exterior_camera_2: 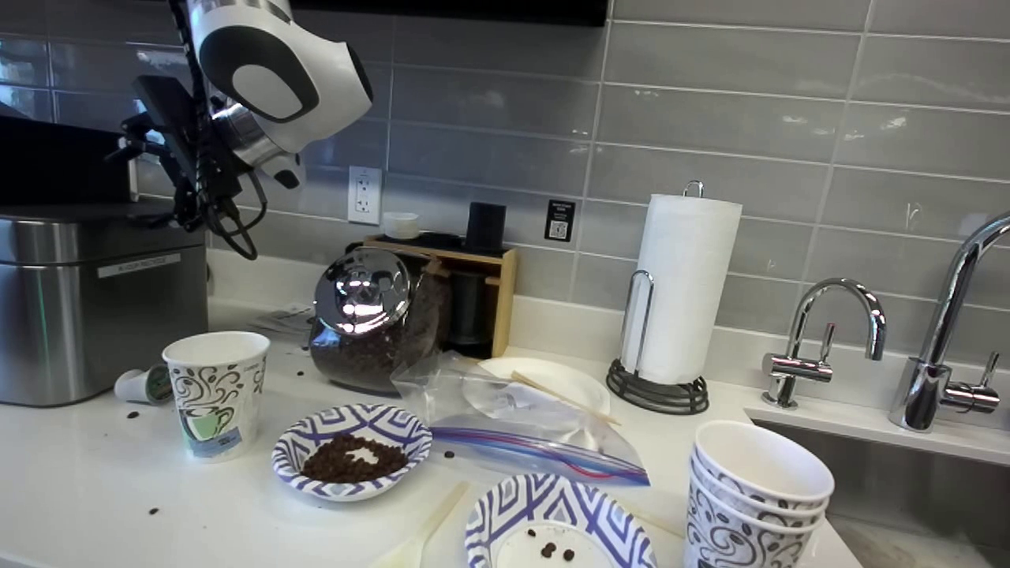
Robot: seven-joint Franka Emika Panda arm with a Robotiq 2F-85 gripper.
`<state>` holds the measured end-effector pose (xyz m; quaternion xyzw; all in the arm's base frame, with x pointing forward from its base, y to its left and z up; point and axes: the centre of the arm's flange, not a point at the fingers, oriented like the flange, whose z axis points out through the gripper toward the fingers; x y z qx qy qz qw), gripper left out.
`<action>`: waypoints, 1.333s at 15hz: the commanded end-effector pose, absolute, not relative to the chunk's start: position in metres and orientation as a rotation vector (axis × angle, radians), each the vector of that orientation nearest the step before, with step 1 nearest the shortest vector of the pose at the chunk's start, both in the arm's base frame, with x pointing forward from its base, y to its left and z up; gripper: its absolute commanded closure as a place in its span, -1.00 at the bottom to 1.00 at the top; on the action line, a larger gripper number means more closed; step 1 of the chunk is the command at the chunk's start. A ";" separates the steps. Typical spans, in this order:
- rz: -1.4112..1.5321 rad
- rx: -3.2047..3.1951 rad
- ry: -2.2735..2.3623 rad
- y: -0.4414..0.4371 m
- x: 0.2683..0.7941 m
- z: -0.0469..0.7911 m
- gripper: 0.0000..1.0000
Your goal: Open the lid on the bin and put a k-cup into it then close it
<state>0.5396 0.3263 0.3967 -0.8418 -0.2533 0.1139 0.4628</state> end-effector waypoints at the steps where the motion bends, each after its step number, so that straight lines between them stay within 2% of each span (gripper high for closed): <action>1: 0.267 -2.025 -0.613 0.326 0.540 0.393 -1.00; 20: 0.263 -1.942 -0.649 0.325 0.541 0.399 -1.00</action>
